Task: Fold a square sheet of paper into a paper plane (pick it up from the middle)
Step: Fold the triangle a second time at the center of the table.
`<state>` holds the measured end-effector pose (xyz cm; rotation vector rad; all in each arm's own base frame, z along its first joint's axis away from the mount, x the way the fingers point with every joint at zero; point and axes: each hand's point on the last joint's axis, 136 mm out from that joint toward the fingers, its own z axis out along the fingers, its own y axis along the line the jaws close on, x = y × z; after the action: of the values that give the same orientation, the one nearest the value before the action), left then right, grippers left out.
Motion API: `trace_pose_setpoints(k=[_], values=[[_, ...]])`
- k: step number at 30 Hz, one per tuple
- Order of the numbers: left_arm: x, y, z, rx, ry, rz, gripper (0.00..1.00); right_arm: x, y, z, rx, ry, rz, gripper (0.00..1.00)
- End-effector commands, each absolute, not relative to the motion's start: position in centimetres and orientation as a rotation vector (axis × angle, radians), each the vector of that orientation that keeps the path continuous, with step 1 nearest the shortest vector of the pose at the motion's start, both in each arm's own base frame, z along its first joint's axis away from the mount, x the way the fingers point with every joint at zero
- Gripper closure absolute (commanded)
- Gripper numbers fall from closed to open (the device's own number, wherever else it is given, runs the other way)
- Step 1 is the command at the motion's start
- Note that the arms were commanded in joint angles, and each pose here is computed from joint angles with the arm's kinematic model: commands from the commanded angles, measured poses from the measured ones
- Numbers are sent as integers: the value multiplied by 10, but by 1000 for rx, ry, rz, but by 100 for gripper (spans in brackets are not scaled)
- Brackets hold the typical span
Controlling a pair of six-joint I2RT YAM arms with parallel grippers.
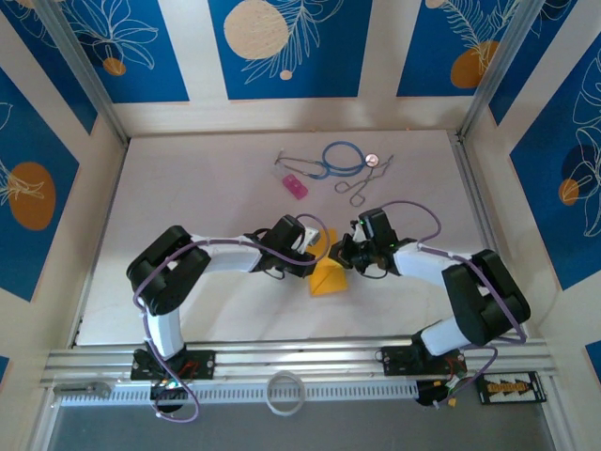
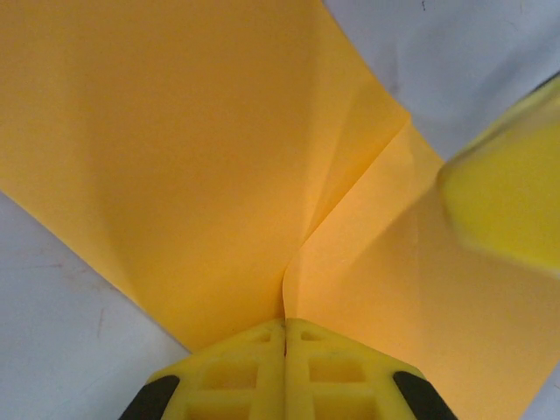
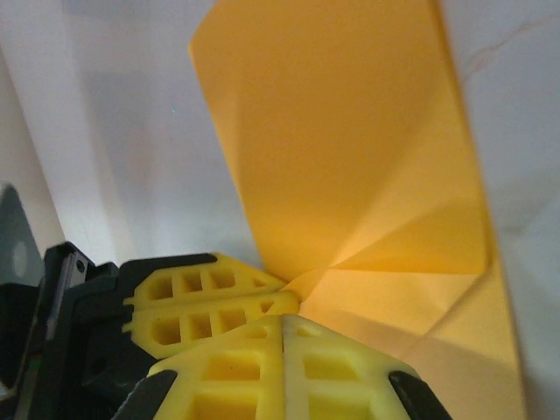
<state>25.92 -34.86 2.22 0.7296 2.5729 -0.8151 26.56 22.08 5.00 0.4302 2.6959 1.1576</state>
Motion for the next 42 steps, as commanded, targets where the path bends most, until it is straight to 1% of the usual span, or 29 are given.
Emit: trace_pose_setpoints(k=[1, 7, 13, 15, 16, 18, 21, 22, 23, 27, 28, 30, 35, 37, 42], values=[[251, -336, 4, 745, 2651, -772, 100, 254, 224, 34, 460, 2753, 1171, 98], [251, -336, 3, 747, 2654, -771, 100, 250, 221, 17, 501, 2792, 1162, 100], [252, -336, 5, 751, 2652, -763, 100, 239, 210, -4, 574, 2856, 1080, 100], [254, -336, 10, 739, 2642, -758, 98, 236, 207, -9, 592, 2865, 1067, 100], [257, -336, 13, 727, 2635, -755, 96, 235, 206, -10, 593, 2870, 1063, 100], [260, -336, 21, 711, 2620, -743, 87, 233, 205, -12, 601, 2873, 1061, 100], [265, -336, 37, 691, 2592, -741, 79, 233, 205, -12, 603, 2873, 1059, 100], [267, -335, 42, 681, 2585, -735, 73, 233, 205, -12, 602, 2874, 1060, 100], [268, -333, 47, 666, 2582, -724, 71, 233, 205, -12, 602, 2872, 1060, 100], [269, -327, 67, 605, 2572, -717, 69, 234, 205, -12, 610, 2869, 1057, 100], [268, -327, 72, 589, 2573, -729, 69, 234, 205, -12, 610, 2872, 1056, 100], [261, -333, 80, 590, 2570, -812, 74, 234, 205, -11, 612, 2873, 1057, 100], [232, -360, 89, 575, 2593, -1115, 93, 234, 204, -12, 619, 2878, 1050, 100], [223, -367, 87, 582, 2608, -1159, 95, 234, 204, -11, 621, 2882, 1050, 100], [210, -380, 78, 598, 2633, -1224, 96, 233, 205, -11, 616, 2889, 1046, 100]])
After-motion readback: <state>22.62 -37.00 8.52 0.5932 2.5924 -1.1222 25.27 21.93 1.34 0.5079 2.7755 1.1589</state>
